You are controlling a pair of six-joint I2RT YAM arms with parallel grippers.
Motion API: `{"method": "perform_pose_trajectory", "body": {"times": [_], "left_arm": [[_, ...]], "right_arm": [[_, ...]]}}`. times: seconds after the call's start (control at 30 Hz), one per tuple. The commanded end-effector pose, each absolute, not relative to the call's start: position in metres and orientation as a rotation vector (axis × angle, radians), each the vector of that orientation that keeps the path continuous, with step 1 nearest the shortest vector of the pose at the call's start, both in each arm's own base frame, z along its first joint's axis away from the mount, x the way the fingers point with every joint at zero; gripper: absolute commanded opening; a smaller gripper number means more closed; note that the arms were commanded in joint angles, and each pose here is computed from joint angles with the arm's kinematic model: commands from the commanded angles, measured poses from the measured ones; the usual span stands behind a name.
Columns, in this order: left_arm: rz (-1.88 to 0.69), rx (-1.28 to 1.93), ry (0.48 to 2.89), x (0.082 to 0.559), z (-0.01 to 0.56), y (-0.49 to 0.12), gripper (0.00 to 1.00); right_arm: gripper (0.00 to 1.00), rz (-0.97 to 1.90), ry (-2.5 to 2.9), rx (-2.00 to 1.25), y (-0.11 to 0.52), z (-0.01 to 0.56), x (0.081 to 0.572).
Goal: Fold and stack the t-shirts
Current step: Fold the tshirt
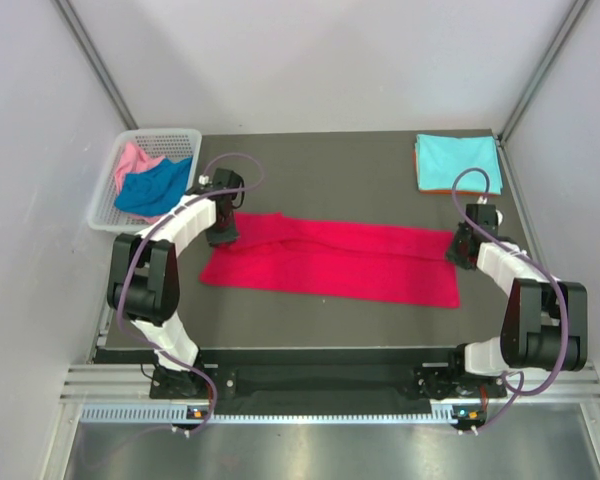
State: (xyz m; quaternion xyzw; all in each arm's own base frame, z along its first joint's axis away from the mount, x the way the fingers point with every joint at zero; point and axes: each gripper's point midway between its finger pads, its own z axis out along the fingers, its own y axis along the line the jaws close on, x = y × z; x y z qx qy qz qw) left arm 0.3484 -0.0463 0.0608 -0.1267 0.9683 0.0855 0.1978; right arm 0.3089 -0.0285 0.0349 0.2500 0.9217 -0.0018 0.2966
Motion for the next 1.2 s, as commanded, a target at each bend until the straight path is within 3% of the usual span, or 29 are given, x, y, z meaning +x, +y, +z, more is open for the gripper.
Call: {"method": "perform_pose_trajectory", "body": {"times": [0.0, 0.2, 0.47, 0.97, 1.17], "left_arm": [[0.211, -0.343, 2.64, 0.364, 0.094, -0.049, 0.32], [0.005, -0.278, 2.527, 0.39, 0.129, -0.073, 0.38], [-0.3, -0.294, 2.585, 0.417, 0.111, -0.067, 0.4], [-0.233, -0.376, 2.728, 0.404, 0.065, -0.055, 0.43], [-0.236, -0.38, 2.717, 0.392, 0.073, -0.054, 0.42]], "right_arm": [[0.23, 0.032, 2.433, 0.619, -0.024, 0.058, 0.317], [0.31, 0.169, 2.341, 0.557, 0.002, 0.1, 0.335], [0.34, 0.356, 2.265, 0.29, 0.097, 0.141, 0.362], [0.44, 0.744, 2.22, -0.076, 0.24, 0.142, 0.397], [0.45, 0.81, 2.208, -0.142, 0.275, 0.144, 0.402]]}}
